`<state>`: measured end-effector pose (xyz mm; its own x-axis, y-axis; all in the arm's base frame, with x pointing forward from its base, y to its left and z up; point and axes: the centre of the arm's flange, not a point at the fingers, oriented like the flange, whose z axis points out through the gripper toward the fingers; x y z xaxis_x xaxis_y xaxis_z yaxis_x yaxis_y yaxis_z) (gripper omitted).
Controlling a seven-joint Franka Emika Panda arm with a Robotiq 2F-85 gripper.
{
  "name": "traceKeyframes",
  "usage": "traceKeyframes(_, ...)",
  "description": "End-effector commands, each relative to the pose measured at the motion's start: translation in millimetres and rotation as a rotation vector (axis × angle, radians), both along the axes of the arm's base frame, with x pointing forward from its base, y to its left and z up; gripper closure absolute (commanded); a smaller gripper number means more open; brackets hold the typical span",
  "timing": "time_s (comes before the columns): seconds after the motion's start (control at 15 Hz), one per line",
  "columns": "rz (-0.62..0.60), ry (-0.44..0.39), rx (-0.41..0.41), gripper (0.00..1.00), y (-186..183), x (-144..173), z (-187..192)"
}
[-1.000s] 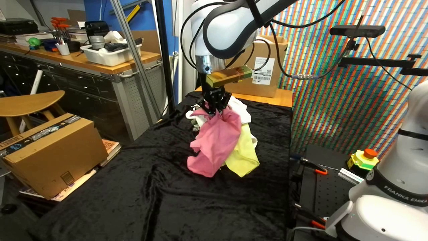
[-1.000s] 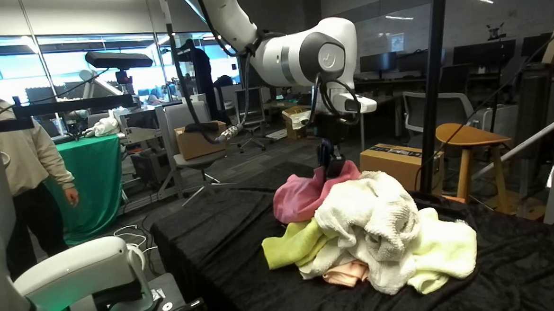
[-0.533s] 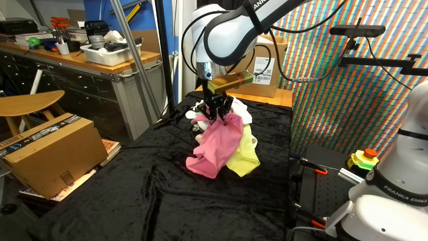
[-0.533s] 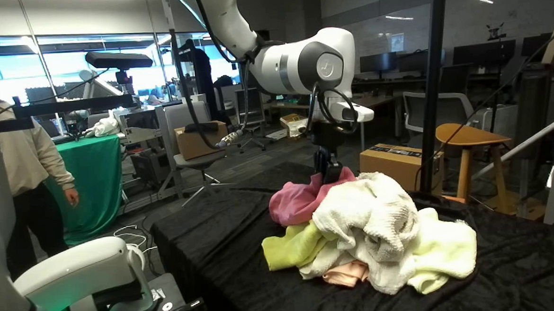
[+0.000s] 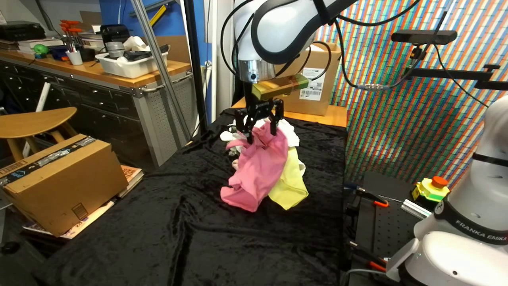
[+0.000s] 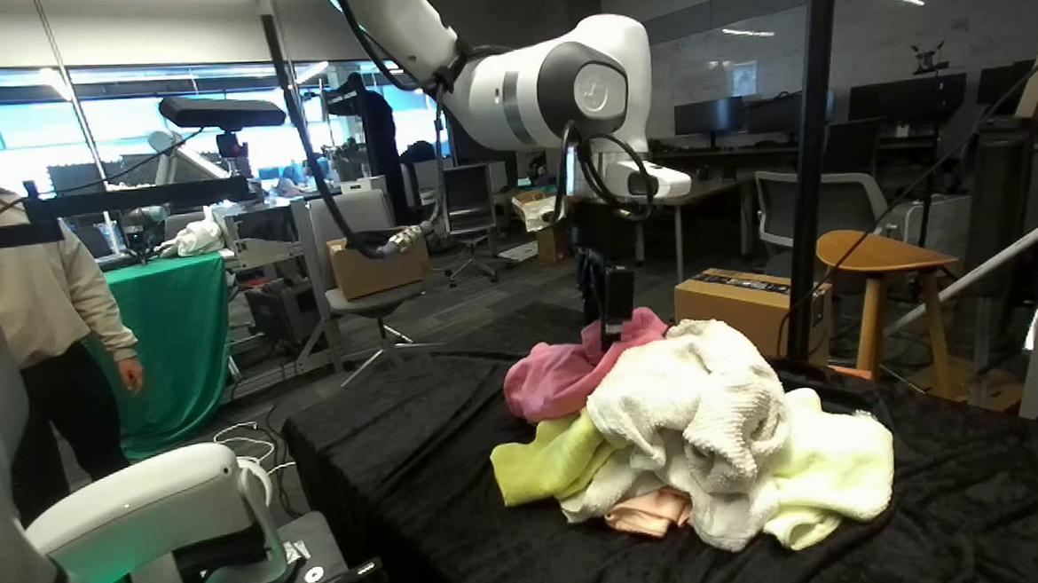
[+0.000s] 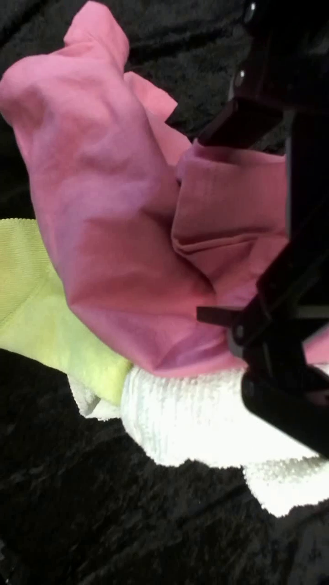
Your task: Pick up the clothes and toy from the table and stack them on each other.
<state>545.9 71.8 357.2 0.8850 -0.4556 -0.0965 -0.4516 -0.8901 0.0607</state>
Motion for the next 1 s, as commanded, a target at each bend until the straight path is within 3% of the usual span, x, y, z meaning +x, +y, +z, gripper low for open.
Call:
traceKeyframes(0.0, 0.049, -0.052, 0.004, 0.00, 3.8, -41.5, 55.5)
traceKeyframes(0.53, 0.404, -0.081, 0.108, 0.00, 31.6, -148.6, 156.2)
traceKeyframes(0.93, 0.592, -0.149, 0.104, 0.00, 34.4, -218.4, 182.5)
